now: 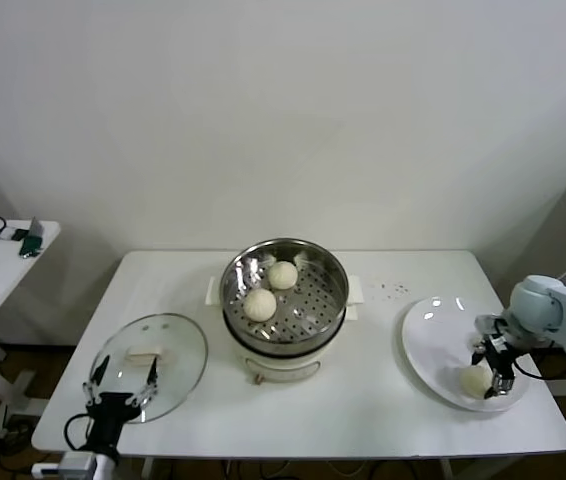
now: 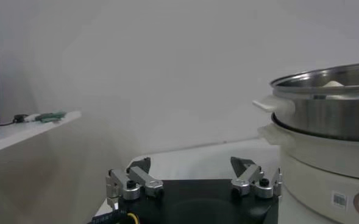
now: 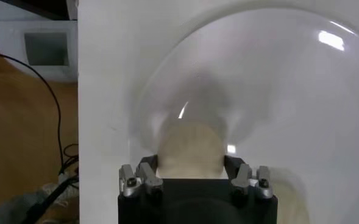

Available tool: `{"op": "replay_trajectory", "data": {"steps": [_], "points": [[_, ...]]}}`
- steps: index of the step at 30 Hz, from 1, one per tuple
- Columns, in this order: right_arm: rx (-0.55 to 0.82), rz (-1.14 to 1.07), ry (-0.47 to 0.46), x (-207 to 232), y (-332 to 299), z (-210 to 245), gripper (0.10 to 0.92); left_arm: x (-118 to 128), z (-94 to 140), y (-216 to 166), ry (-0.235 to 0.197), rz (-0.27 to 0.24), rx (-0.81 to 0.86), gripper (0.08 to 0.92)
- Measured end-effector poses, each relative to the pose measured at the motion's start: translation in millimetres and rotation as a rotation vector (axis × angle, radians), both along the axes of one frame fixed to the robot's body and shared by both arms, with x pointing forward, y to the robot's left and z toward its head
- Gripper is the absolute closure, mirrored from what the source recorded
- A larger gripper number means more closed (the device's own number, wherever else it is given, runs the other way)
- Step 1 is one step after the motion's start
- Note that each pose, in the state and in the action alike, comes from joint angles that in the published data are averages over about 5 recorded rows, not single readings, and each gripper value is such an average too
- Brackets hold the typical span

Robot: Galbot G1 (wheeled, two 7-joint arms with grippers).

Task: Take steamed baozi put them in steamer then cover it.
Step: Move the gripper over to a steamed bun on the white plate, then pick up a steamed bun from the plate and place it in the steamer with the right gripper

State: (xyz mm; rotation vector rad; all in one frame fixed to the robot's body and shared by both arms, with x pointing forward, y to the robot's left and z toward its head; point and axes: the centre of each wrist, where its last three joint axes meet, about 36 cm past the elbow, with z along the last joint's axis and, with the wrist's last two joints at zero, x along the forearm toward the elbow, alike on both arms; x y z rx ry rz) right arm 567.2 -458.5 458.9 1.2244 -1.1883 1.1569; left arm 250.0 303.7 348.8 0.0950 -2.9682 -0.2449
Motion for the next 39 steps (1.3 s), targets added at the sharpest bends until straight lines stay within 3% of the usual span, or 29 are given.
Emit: {"op": "replay_trajectory", "data": {"steps": [8,16,27,39], "points": [[0.001,0.099,-0.009,13.1,12.4,27.3,0.317,-0.1,1.2,0.4,-0.002,0.000,0.002,0.177],[-0.004,0.328,-0.064,42.8,56.4,99.7,0.310,1.8,1.4,-4.0,-0.007,-0.008,-0.006,0.177],[-0.072,0.818,-0.164,61.5,175.6,211.0,0.310,8.2,2.8,-9.6,-0.010,-0.035,-0.002,0.177],[-0.138,1.246,-0.218,56.7,310.4,256.7,0.315,16.2,1.4,-14.5,-0.009,-0.057,-0.001,0.177]]}}
